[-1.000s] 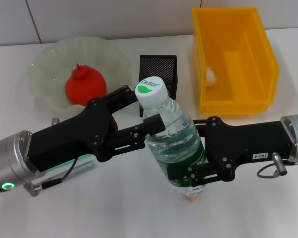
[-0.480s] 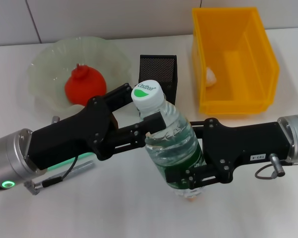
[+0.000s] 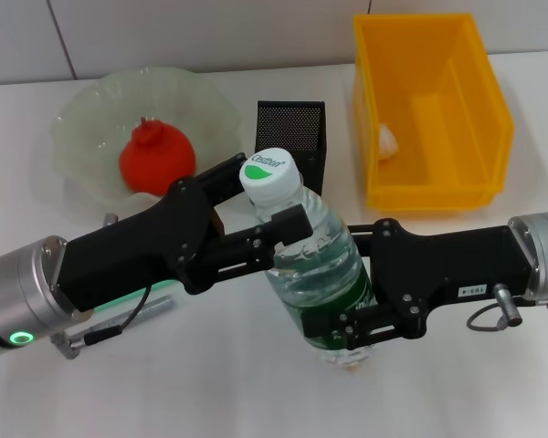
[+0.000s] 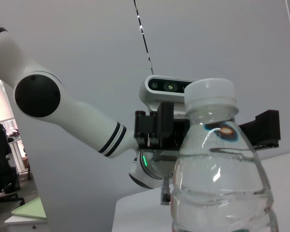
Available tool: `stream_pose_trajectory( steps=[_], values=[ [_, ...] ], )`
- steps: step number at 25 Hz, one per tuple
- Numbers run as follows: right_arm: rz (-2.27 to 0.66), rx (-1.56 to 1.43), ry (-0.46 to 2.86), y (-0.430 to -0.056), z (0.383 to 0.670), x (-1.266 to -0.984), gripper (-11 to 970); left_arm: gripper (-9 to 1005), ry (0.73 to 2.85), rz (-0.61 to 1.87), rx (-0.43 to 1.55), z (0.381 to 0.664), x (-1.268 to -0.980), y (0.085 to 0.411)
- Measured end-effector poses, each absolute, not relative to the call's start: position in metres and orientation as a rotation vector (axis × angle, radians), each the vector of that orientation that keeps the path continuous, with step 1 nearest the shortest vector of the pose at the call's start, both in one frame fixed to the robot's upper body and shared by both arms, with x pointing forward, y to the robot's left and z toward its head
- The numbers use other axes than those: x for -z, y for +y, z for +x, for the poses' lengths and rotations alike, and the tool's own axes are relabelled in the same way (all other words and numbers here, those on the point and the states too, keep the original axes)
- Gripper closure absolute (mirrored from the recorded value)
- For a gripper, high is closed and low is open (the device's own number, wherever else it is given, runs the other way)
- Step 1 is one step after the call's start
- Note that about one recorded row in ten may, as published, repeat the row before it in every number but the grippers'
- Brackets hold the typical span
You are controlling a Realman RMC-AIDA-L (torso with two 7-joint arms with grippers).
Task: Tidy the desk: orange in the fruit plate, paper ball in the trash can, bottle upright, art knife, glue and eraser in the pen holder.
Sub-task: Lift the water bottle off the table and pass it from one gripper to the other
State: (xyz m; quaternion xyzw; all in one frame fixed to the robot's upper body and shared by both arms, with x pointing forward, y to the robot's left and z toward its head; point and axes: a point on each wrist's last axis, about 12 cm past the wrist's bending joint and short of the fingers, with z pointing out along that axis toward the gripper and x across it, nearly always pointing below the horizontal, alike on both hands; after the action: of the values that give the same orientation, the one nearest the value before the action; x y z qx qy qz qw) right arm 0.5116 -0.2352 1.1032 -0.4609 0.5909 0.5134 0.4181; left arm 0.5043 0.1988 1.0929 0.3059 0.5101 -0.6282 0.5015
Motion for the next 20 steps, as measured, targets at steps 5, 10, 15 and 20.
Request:
stream_pose_trajectory(
  steps=[5,10,15,20],
  values=[
    [-1.155,-1.295,1.482,-0.234,0.5119,-1.1027,183,183,1.232,0.739,1.521,0.5048,-1.0934,0.1982],
    [-1.152,-1.287,1.487,-0.234,0.5128,-1.1022,183,183,1.226,0.744,1.528,0.5045,-1.094,0.1977],
    [-1.152,-1.286,1.487,-0.2338,0.5131,-1.1023,182,184,1.222,0.749,1.531,0.5054,-1.0951,0.1967],
    [-1.162,-1.287,1.481,-0.2317,0.5151,-1.104,181,318,1.232,0.75,1.533,0.5079,-1.0957,0.1948]
  ],
)
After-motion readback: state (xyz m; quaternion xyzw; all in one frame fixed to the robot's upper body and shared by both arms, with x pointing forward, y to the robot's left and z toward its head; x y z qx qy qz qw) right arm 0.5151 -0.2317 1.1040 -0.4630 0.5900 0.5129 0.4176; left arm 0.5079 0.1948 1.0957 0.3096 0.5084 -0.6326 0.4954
